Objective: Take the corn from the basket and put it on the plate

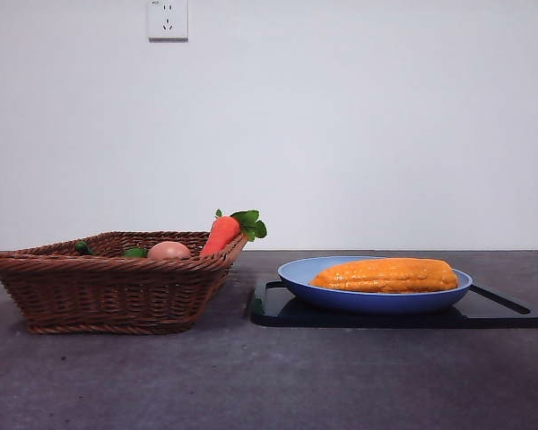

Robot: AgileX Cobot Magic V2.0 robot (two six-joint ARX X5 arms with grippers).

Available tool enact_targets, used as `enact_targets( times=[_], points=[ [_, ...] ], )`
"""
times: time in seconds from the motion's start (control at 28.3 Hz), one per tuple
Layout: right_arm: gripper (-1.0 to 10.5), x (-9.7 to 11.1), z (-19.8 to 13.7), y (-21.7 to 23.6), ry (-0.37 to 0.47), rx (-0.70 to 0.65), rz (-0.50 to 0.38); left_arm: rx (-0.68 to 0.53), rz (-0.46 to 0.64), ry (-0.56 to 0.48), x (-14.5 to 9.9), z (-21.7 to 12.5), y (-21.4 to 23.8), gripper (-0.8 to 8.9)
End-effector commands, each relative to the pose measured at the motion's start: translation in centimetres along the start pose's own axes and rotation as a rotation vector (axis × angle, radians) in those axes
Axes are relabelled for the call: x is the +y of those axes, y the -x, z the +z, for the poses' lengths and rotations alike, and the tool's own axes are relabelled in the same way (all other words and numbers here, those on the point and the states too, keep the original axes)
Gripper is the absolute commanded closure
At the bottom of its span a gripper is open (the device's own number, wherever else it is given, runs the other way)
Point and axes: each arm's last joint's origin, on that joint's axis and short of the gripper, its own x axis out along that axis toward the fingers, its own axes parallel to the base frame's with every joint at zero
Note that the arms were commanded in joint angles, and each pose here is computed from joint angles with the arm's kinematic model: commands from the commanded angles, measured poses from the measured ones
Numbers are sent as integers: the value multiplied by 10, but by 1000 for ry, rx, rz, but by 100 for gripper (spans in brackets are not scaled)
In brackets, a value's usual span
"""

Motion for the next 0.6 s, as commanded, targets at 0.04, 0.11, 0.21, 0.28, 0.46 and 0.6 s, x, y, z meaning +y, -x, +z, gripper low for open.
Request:
enact_targets(
  times=[0.04,0.11,0.21,0.28,0.46,0.6],
  points=[
    [945,1,-13,1,-69,1,-56,59,-11,14,-1,-8,-1,807],
    [945,2,-22,3,-87,9,-77,59,-11,14,-1,-8,-1,807],
    [945,4,-32,4,-93,11,-97,59,-11,13,-1,-8,-1,807],
    [945,6,-36,5,-93,8,-92,59,-11,13,-1,-8,-1,807],
    [945,8,-41,8,-99,37,-86,59,-11,14,-1,-8,-1,807],
    [945,9,-49,8,-115,114,-93,58,-11,14,-1,-8,-1,807]
  ],
)
